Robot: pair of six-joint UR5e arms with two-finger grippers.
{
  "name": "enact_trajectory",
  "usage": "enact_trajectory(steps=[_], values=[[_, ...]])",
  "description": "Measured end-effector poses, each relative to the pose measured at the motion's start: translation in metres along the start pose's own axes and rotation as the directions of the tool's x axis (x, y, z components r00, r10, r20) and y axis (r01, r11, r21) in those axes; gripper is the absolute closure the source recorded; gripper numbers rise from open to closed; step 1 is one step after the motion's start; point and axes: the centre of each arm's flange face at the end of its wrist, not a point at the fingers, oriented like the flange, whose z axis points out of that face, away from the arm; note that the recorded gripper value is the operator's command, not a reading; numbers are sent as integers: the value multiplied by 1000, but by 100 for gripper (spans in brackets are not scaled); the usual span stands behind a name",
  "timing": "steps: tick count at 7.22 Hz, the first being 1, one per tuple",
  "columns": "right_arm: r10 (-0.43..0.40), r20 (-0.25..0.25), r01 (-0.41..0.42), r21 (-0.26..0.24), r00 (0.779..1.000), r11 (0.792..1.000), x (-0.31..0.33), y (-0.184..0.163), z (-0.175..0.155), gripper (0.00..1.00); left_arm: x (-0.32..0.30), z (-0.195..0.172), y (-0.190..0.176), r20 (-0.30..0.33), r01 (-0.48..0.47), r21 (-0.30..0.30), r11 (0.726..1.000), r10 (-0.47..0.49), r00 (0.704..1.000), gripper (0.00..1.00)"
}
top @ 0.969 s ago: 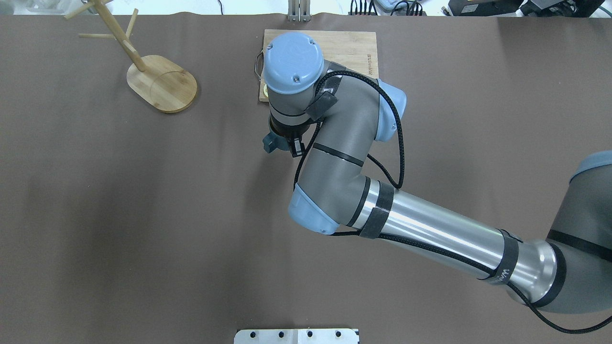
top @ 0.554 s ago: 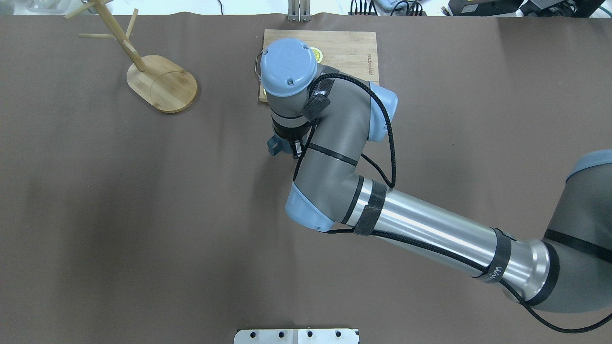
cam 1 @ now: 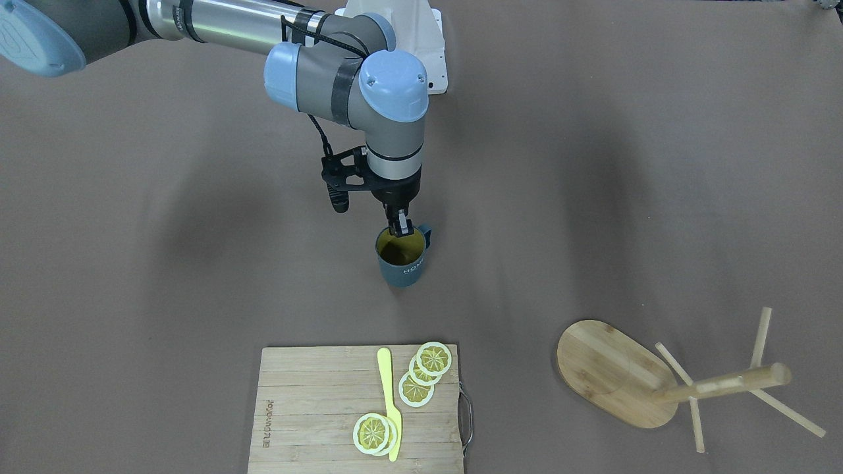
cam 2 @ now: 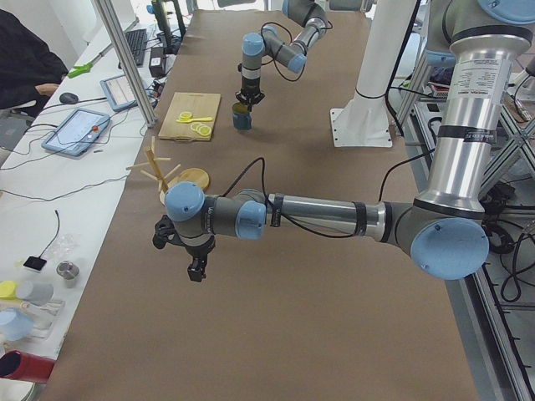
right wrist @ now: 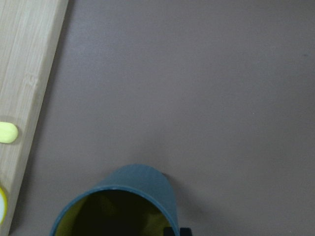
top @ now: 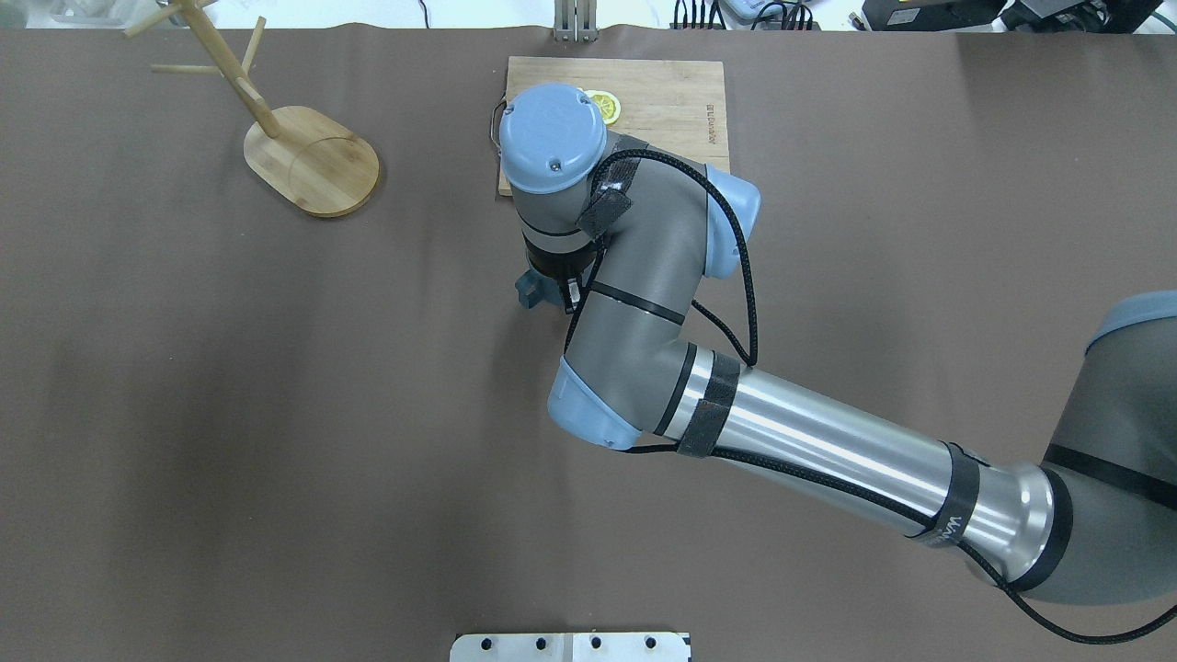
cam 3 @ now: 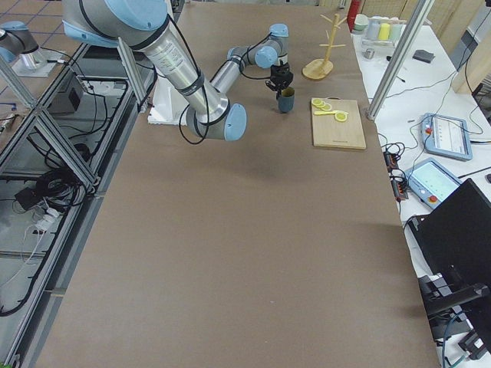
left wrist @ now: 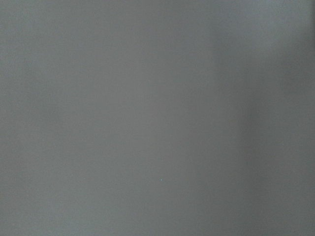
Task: Hang cup on storage rack
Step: 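Lower the blue mug onto the table beside the board with the right gripper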
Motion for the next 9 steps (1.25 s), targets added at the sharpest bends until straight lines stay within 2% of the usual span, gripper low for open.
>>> enact_trajectory(steps=[2,5,6,7,8,9], values=[[4,-25,-4,7,1000,1000,2,3,-1,100,0,0,0,0,0,0,1000,0,1000,1],[-5,-35,5,6,999,1000,6,6,0,100,1,-1,-1,0,-2,2,1000,2,1000,1],[-7,-36,8,6,999,1000,7,7,1,64,1,-1,-1,0,-1,3,1000,1,1000,1],[-6,-38,6,6,999,1000,8,8,2,49,0,-2,-1,0,-1,4,1000,1,1000,1],[-4,-38,4,7,999,1000,9,7,3,1,0,-2,-1,0,0,4,1000,0,1000,1],[-3,-39,3,7,999,1000,9,7,3,0,0,-2,-1,0,0,3,1000,0,1000,1]])
